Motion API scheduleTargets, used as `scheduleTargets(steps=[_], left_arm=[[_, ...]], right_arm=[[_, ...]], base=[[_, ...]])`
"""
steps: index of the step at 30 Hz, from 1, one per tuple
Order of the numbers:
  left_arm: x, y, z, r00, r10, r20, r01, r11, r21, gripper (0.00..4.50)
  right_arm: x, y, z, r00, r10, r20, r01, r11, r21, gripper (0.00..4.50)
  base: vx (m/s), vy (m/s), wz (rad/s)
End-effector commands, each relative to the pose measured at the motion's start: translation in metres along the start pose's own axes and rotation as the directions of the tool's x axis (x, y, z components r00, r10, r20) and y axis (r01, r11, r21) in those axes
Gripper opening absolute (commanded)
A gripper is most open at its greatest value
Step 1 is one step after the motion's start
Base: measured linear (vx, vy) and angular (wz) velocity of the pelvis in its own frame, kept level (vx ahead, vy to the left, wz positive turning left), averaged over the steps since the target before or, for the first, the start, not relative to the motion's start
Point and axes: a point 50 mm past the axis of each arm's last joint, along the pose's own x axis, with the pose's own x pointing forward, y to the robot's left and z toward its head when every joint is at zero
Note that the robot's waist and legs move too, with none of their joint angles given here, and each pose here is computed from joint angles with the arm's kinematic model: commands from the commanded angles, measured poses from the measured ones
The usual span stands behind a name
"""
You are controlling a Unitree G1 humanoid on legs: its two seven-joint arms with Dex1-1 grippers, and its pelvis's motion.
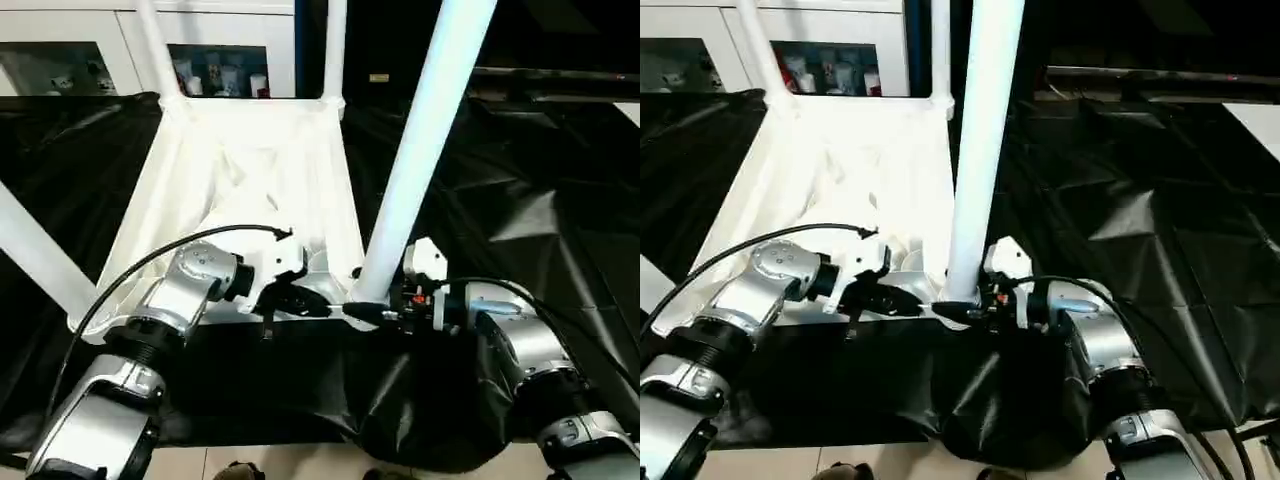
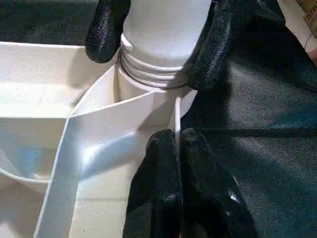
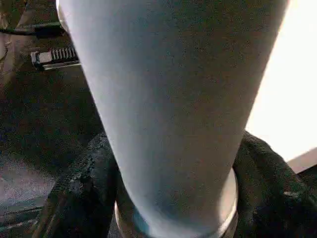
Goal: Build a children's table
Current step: Rotate leg to tighten
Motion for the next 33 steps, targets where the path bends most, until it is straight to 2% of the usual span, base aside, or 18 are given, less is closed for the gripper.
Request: scheduleTargets(steps=[1, 8, 9, 10, 11, 15, 17, 18, 20, 21, 22, 25, 26, 30, 33], left_arm=[[0.012, -0.004, -0.009, 1.0, 0.02, 0.001, -0.02, 0.998, -0.052, 0.0], [0.036, 0.01, 0.002, 0.978, 0.208, 0.002, -0.207, 0.975, -0.078, 0.0], [0.045, 0.013, 0.007, 0.969, 0.249, 0.005, -0.247, 0.965, -0.084, 0.0], [0.055, 0.015, 0.014, 0.956, 0.292, 0.002, -0.291, 0.953, -0.09, 0.0], [0.06, 0.016, 0.017, 0.952, 0.307, 0.001, -0.306, 0.948, -0.092, 0.0], [0.068, 0.017, 0.023, 0.949, 0.315, 0.009, -0.312, 0.945, -0.097, 0.0], [0.071, 0.016, 0.028, 0.953, 0.303, 0.016, -0.301, 0.95, -0.084, 0.0], [0.071, 0.016, 0.028, 0.953, 0.303, 0.016, -0.301, 0.95, -0.084, 0.0], [0.068, 0.016, 0.027, 0.958, 0.286, 0.017, -0.285, 0.956, -0.07, 0.0], [0.068, 0.016, 0.027, 0.958, 0.286, 0.016, -0.284, 0.956, -0.07, 0.0], [0.065, 0.016, 0.025, 0.963, 0.27, 0.015, -0.269, 0.961, -0.065, 0.0], [0.059, 0.015, 0.021, 0.97, 0.241, 0.017, -0.239, 0.969, -0.055, 0.0], [0.052, 0.012, 0.017, 0.981, 0.191, 0.023, -0.189, 0.981, -0.048, 0.0], [0.043, 0.007, 0.013, 0.992, 0.118, 0.033, -0.117, 0.993, -0.034, 0.0], [0.03, -0.003, 0.009, 0.999, -0.004, 0.034, 0.004, 1.0, -0.007, 0.0]], right_arm=[[0.005, 0.007, -0.005, 1.0, -0.006, 0.001, 0.006, 1.0, 0.02, 2.72], [0.025, 0.007, -0.024, 0.967, -0.253, -0.038, 0.256, 0.963, 0.089, 2.68], [0.033, 0.004, -0.028, 0.931, -0.361, -0.057, 0.365, 0.923, 0.118, 2.68], [0.041, 0.001, -0.031, 0.876, -0.475, -0.081, 0.481, 0.861, 0.163, 2.67], [0.046, 0.001, -0.033, 0.849, -0.52, -0.094, 0.528, 0.828, 0.188, 2.67], [0.056, 0.002, -0.032, 0.826, -0.552, -0.111, 0.563, 0.804, 0.192, 2.67], [0.067, 0.005, -0.022, 0.843, -0.534, -0.061, 0.537, 0.831, 0.147, 2.67], [0.067, 0.005, -0.022, 0.843, -0.534, -0.061, 0.537, 0.831, 0.147, 2.67], [0.066, 0.003, -0.011, 0.859, -0.511, 0.018, 0.505, 0.854, 0.125, 2.67], [0.065, 0.002, -0.011, 0.86, -0.511, 0.02, 0.504, 0.854, 0.125, 2.67], [0.062, 0.0, -0.006, 0.871, -0.488, 0.063, 0.477, 0.868, 0.136, 3.37], [0.056, -0.001, 0.0, 0.904, -0.414, 0.105, 0.399, 0.907, 0.137, 3.39], [0.047, 0.002, 0.004, 0.952, -0.287, 0.106, 0.279, 0.956, 0.09, 3.49], [0.035, 0.008, 0.005, 0.988, -0.134, 0.079, 0.131, 0.991, 0.035, 3.49], [0.013, 0.014, 0.006, 0.998, 0.042, 0.039, -0.041, 0.999, -0.012, 3.49]], base=[[0.0, 0.0, 0.0], [0.0, 0.0, 0.0], [0.0, 0.0, 0.0], [0.0, 0.0, 0.0], [0.0, 0.0, 0.0], [0.0, 0.0, 0.0], [0.0, 0.0, 0.0], [0.0, 0.0, 0.0], [0.0, 0.0, 0.0], [0.0, 0.0, 0.0], [0.0, 0.0, 0.0], [0.0, 0.0, 0.0], [0.0, 0.0, 0.0], [0.0, 0.0, 0.0], [0.0, 0.0, 0.0]])
